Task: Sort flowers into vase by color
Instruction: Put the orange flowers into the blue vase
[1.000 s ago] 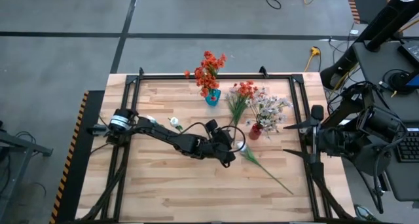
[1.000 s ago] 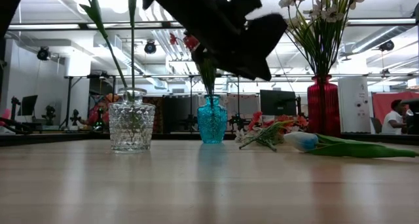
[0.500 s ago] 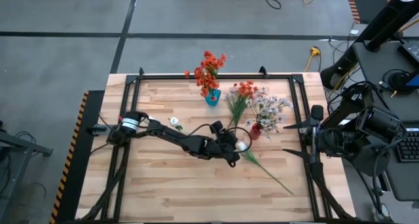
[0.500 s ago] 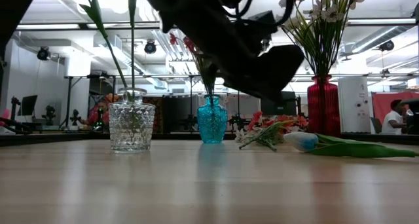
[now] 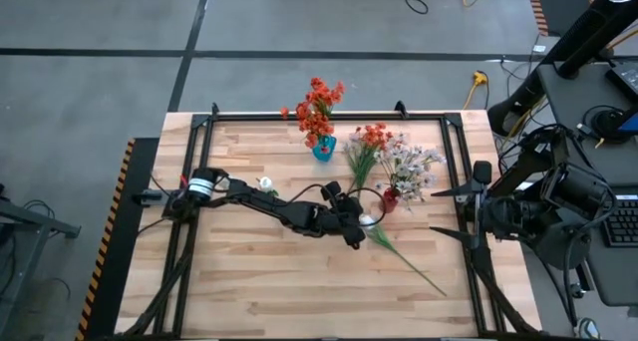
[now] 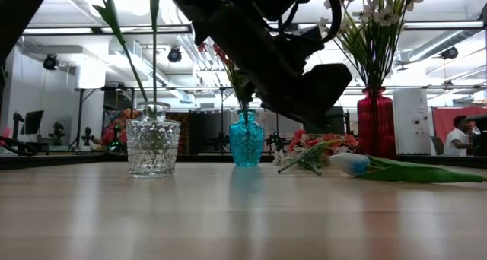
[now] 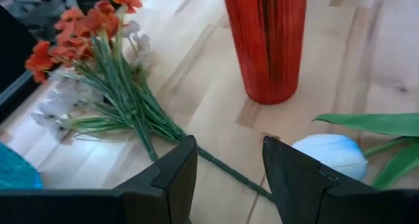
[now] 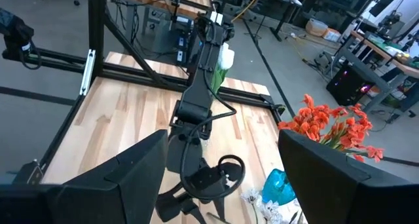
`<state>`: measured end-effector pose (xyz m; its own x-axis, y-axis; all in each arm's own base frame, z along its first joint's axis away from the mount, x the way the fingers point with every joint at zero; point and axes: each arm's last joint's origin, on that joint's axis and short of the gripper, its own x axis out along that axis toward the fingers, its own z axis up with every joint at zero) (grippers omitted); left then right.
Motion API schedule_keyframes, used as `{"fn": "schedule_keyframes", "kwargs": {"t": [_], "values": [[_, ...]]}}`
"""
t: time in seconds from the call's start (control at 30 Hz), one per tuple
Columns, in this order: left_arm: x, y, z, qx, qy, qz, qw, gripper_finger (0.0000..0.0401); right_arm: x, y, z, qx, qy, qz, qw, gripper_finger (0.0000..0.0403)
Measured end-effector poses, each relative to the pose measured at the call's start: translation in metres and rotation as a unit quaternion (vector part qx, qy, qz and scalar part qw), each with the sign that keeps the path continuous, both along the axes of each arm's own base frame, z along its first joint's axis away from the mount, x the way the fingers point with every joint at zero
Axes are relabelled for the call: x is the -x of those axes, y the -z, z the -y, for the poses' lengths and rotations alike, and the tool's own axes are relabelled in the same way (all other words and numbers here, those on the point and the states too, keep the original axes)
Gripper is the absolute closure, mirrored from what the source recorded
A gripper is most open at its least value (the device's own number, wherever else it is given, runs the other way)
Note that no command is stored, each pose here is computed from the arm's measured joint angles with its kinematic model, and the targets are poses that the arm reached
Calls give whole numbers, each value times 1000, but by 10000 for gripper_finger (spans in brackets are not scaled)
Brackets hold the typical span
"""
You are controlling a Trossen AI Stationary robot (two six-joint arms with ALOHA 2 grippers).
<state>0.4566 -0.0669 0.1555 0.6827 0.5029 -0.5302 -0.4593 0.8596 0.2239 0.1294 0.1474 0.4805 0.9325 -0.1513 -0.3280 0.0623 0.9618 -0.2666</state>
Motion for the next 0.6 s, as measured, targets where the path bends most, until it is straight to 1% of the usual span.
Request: {"fn": "schedule_keyframes", "kwargs": {"t": [0.1, 0.2, 0.27, 0.5, 0.6], "values": [[-4, -12, 4, 15, 21, -7, 1000, 244, 0, 0, 0, 0, 0, 0, 1000, 119], [-10, -36, 13, 35, 62, -26, 997, 244, 0, 0, 0, 0, 0, 0, 1000, 119], [-12, -50, 19, 44, 78, -35, 995, 244, 0, 0, 0, 1, 0, -1, 1000, 120], [-10, -91, 41, 41, 109, -69, 991, 244, 0, 0, 0, 3, 0, -1, 1000, 120], [-6, -116, 50, 41, 121, -77, 989, 244, 0, 1, 0, 4, 0, -3, 1000, 120]]}}
